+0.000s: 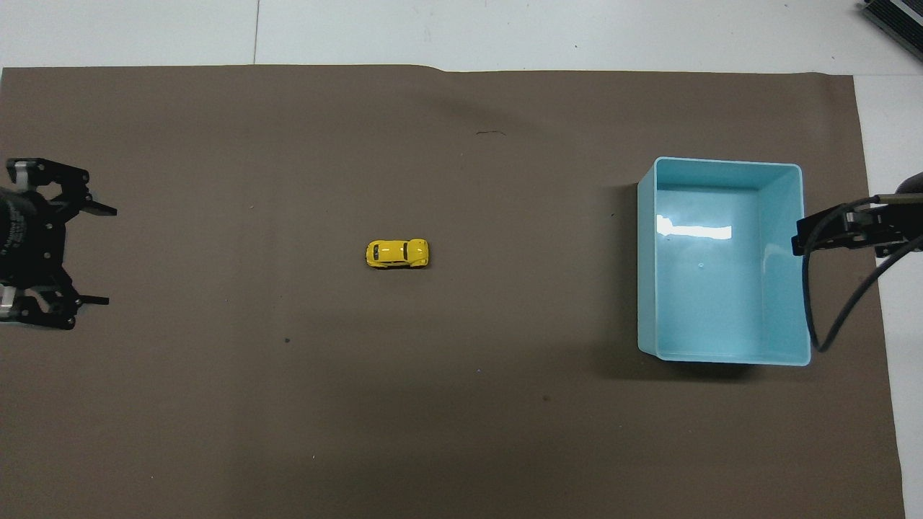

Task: Wind up and store yellow beetle car
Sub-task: 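Move the left gripper over the yellow beetle car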

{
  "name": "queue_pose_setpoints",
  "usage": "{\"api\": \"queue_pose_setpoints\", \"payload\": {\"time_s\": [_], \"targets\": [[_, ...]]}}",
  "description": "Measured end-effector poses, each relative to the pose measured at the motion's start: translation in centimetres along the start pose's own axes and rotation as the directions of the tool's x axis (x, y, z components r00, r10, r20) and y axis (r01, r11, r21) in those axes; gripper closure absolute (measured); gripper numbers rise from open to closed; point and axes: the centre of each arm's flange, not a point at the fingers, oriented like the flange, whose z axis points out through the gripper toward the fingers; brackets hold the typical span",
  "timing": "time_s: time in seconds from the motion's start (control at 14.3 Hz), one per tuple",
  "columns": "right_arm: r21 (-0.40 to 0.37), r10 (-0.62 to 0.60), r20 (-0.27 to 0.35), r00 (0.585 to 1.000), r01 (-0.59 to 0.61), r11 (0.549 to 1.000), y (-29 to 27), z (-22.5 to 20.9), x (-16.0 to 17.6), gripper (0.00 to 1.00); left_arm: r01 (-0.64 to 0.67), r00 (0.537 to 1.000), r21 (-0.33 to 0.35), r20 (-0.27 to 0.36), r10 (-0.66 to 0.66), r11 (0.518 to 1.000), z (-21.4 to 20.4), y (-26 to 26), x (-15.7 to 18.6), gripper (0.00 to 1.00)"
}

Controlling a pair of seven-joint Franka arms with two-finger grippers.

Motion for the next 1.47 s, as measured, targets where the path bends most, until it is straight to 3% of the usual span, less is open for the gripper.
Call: {"api": "queue_pose_setpoints", "payload": {"time_s": [0.56, 0.84, 1.12, 1.47], "targets": [[0.0, 0.0, 0.0, 1.0, 0.0, 1.0, 0.0, 0.0, 0.0, 0.0, 0.117, 0.993, -0.051, 0.039, -0.116, 0.992, 5.9, 2.3, -12.1, 0.0], [0.0, 0.0, 0.0, 1.0, 0.0, 1.0, 0.0, 0.0, 0.0, 0.0, 0.154, 0.987, -0.026, 0.043, -0.153, 0.988, 9.8, 2.1, -17.6, 0.0], [0.0, 0.0, 0.0, 1.0, 0.0, 1.0, 0.0, 0.0, 0.0, 0.0, 0.156, 0.987, 0.017, 0.026, -0.156, 0.988, 16.4, 2.2, -22.5, 0.0], [0.0, 0.0, 0.0, 1.0, 0.0, 1.0, 0.0, 0.0, 0.0, 0.0, 0.123, 0.992, 0.046, 0.007, -0.123, 0.991, 22.4, 0.1, -26.1, 0.0]]}}
